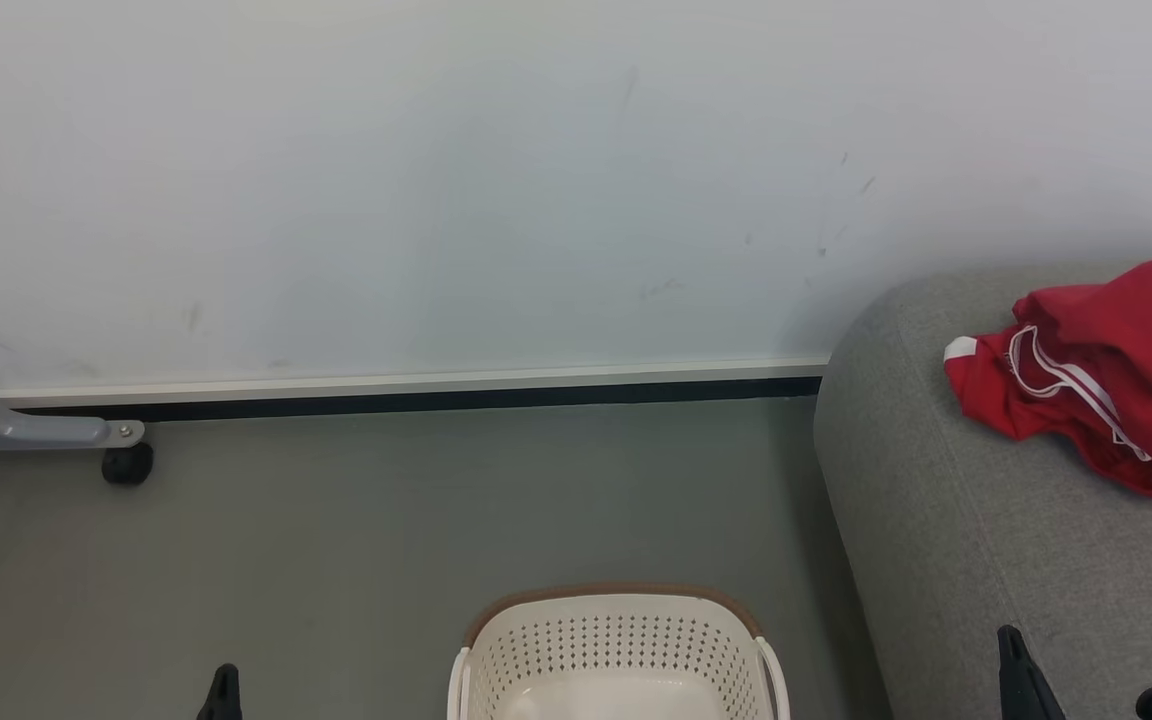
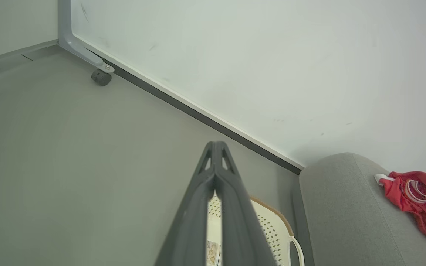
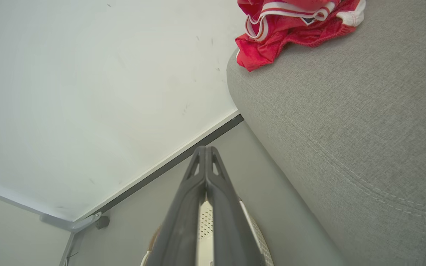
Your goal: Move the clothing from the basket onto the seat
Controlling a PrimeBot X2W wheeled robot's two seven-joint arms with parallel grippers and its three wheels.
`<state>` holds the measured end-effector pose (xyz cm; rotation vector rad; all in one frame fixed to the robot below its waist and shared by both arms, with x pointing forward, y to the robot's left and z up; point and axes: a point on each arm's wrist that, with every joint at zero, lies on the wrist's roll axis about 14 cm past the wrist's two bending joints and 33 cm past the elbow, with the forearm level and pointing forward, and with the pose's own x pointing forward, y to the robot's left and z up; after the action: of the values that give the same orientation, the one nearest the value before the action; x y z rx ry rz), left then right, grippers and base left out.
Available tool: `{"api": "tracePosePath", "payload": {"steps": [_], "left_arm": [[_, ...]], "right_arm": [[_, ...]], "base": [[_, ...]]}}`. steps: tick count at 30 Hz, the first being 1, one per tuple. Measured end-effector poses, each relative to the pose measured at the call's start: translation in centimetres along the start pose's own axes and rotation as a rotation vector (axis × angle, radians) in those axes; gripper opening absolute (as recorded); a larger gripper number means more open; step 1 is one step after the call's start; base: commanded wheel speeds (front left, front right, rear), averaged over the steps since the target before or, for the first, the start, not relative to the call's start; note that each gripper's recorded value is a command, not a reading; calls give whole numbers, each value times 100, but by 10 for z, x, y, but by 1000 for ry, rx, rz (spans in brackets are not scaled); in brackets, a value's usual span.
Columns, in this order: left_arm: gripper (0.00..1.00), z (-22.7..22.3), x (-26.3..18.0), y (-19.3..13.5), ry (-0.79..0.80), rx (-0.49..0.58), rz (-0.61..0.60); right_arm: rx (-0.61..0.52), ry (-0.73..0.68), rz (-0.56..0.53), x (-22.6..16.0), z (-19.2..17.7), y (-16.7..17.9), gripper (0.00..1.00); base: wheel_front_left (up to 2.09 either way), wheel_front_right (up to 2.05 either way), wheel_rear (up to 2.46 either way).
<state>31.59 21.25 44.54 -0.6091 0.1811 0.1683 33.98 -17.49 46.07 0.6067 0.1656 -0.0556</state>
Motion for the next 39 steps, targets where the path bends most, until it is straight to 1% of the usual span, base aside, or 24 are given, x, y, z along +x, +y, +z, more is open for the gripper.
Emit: {"api": "tracePosePath", "payload": {"steps": [20,39], "left_arm": [[0,1,15,-8,31,-249,-14],[0,5,28,-20,51,-480,-54]], "right_arm": [[254,17,-23,10,5,-8,0],[502,14,-16,19,12,-10,0]], "base": [[0,0,0],[0,0,0]]}}
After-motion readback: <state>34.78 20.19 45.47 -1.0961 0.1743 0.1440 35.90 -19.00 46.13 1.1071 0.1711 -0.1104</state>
